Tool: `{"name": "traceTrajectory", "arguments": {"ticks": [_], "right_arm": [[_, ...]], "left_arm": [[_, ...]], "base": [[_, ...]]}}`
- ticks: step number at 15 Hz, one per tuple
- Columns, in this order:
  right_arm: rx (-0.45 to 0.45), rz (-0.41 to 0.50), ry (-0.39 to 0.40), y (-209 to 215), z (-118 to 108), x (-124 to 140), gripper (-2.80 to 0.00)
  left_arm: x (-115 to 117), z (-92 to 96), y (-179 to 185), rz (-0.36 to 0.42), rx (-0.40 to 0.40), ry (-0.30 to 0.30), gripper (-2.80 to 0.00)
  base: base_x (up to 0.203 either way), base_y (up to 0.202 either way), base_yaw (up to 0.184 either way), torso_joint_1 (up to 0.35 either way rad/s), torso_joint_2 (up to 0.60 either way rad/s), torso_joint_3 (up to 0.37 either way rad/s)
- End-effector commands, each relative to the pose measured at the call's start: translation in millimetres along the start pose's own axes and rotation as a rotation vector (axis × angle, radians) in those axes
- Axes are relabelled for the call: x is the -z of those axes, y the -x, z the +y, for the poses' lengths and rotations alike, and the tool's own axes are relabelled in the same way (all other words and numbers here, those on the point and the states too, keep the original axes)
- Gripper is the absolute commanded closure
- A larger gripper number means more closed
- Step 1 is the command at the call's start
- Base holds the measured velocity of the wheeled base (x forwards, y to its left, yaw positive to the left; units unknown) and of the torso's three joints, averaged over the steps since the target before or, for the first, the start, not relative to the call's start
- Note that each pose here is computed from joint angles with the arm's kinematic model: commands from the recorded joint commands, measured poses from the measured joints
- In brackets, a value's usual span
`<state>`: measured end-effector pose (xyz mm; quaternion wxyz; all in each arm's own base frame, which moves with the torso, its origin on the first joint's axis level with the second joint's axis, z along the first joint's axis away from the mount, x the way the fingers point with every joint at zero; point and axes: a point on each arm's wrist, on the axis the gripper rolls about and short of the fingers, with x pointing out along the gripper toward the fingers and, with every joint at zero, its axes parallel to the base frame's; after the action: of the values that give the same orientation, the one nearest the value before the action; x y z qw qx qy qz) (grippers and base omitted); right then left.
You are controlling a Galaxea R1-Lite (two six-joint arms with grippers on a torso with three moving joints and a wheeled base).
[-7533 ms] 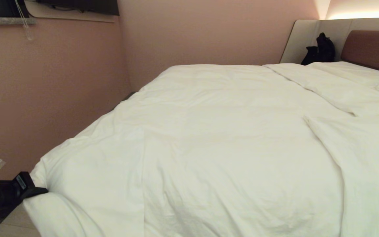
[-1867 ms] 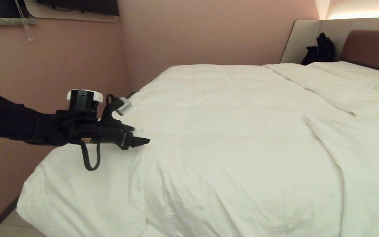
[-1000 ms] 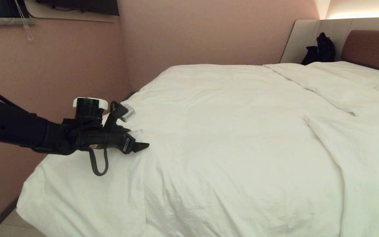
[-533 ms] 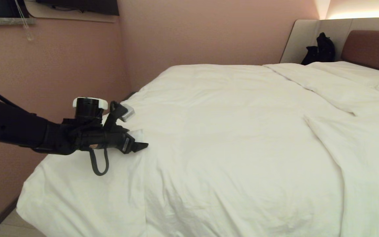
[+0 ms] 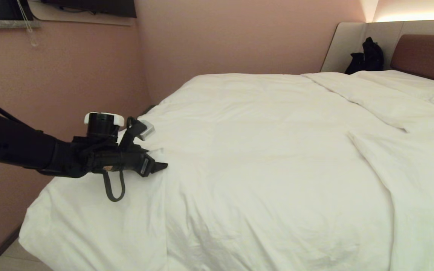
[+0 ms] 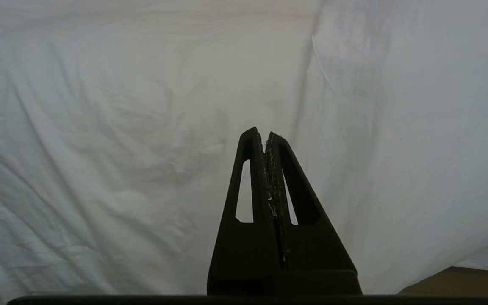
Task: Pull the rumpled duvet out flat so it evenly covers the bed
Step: Flatten the corners of the folded blanket
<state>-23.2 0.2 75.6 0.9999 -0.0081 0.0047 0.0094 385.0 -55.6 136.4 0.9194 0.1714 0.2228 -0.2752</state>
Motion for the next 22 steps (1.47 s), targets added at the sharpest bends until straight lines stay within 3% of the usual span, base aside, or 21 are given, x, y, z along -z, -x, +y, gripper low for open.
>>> {"name": "traceTrajectory", "arguments": {"ticks": [1,5,16,19,22], "right_arm": [[-0.001,0.001,0.001,0,0,0,0.00],[-0.001,0.001,0.001,0,0,0,0.00],[-0.001,0.001,0.001,0,0,0,0.00],[-0.001,0.001,0.001,0,0,0,0.00],[-0.001,0.001,0.001,0,0,0,0.00]], "left_arm": [[-1,0.1,0,-0.008,-0.002,-0.006,0.00],[-1,2.8,-6,-0.075,-0.039,-0.030,0.00],[4,-8.8,18,-0.049,-0.044,-0.021,0.00],[-7,-14.5,60,-0.070,-0.084,-0.027,0.00],[0,-14.9,96,-0.035,-0.141,-0.001,0.00]], "base": [[0.000,0.000,0.000,0.000,0.00,0.000],[0.000,0.000,0.000,0.000,0.00,0.000],[0.000,0.000,0.000,0.000,0.00,0.000],[0.000,0.000,0.000,0.000,0.00,0.000],[0.000,0.000,0.000,0.000,0.00,0.000]]}}
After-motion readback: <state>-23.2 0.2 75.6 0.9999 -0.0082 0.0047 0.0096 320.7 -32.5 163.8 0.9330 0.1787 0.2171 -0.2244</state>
